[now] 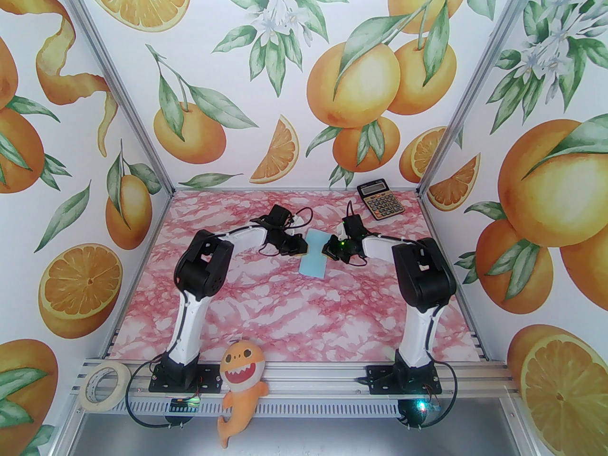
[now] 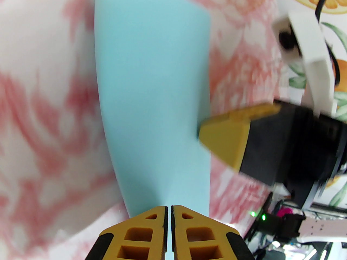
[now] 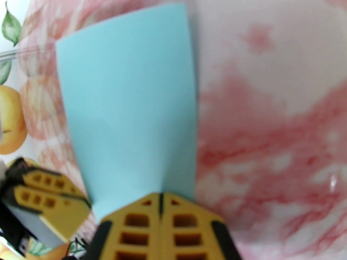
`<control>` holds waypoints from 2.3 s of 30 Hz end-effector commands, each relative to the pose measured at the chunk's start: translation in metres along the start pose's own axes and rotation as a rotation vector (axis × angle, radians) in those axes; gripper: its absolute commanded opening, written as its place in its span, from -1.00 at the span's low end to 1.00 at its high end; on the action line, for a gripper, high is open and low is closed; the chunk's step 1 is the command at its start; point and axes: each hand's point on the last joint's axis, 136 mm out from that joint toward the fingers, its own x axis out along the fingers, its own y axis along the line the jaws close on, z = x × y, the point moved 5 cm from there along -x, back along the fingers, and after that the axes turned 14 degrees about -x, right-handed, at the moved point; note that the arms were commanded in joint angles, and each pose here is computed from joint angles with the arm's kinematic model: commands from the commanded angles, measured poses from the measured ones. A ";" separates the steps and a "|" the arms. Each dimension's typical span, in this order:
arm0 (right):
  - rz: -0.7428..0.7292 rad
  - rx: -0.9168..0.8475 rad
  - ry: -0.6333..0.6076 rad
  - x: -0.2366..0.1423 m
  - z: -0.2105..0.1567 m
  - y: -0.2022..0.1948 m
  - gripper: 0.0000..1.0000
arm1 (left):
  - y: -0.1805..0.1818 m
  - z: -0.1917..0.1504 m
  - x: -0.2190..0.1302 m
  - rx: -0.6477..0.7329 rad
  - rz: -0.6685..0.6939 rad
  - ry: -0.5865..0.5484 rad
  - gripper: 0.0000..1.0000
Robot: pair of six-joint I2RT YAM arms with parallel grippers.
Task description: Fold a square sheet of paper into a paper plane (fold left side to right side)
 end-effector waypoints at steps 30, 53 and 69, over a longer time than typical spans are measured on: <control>0.089 -0.120 -0.094 -0.043 0.033 0.054 -0.64 | 0.030 0.018 0.005 -0.083 0.054 -0.083 -0.82; 0.197 0.012 -0.040 -0.007 -0.011 0.092 -1.00 | 0.026 0.027 0.008 -0.125 0.042 -0.123 -0.82; 0.250 0.119 0.037 0.038 -0.036 0.085 -1.00 | 0.026 0.027 0.010 -0.122 0.034 -0.115 -0.82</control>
